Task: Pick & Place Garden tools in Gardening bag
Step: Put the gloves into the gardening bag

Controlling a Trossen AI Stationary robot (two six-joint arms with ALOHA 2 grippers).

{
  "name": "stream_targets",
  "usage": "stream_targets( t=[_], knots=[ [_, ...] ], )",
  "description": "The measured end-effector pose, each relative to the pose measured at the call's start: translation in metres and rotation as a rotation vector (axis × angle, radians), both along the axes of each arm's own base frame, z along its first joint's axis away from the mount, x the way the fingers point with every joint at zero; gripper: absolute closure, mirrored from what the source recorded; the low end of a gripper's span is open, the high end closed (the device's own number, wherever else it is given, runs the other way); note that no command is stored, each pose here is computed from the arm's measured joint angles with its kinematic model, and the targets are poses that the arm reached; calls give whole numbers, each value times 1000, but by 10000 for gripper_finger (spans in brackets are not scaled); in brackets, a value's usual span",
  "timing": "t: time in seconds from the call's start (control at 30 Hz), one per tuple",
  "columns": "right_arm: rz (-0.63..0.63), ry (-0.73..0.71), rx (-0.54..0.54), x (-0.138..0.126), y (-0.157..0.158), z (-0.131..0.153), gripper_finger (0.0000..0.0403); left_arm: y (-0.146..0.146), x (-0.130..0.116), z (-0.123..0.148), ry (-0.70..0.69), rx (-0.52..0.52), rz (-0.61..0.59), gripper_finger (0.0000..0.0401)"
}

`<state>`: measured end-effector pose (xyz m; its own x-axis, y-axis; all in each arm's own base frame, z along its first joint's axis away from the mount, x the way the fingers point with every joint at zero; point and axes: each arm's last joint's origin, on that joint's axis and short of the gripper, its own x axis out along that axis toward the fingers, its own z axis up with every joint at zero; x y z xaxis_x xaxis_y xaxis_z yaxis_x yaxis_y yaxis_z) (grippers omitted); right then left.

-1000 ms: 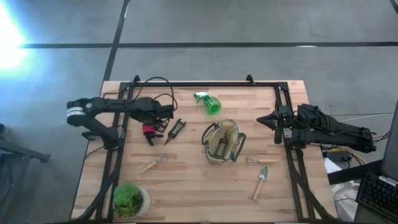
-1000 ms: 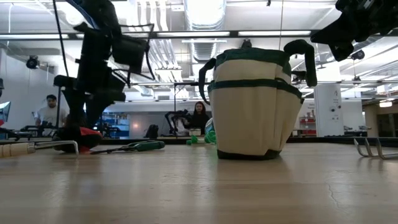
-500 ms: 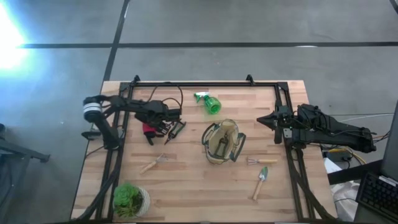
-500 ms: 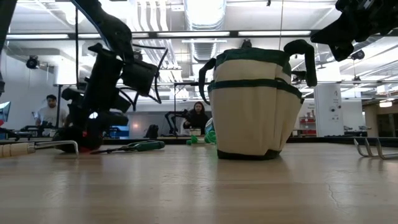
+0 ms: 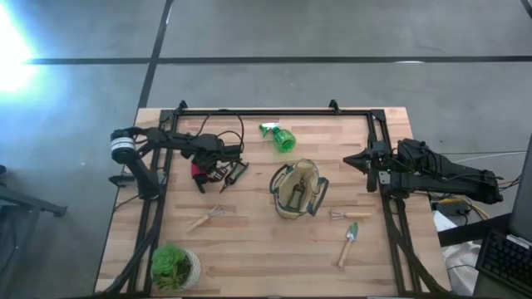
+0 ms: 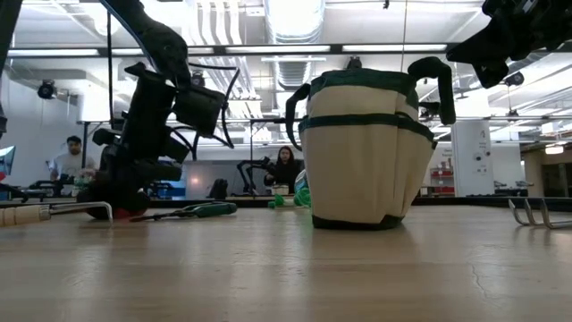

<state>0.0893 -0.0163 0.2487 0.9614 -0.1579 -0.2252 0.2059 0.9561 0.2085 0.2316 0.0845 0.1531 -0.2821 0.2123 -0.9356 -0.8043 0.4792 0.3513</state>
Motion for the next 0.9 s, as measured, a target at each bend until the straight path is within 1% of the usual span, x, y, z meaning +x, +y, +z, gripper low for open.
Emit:
stream_targets(
  t=[0.07,0.37,0.6,0.77,0.9],
  knots=[
    [0,0,0,0,0,0,394,0,-1,2,-3,-1,-15,370],
    [0,0,0,0,0,0,394,-1,-3,7,-9,-7,-56,369],
    [0,0,0,0,0,0,394,-3,-9,22,-43,-1,-98,370],
    [0,0,0,0,0,0,394,-5,-15,44,-148,48,-135,370],
    [0,0,0,0,0,0,394,-6,-18,67,-310,118,-170,370]
  ],
)
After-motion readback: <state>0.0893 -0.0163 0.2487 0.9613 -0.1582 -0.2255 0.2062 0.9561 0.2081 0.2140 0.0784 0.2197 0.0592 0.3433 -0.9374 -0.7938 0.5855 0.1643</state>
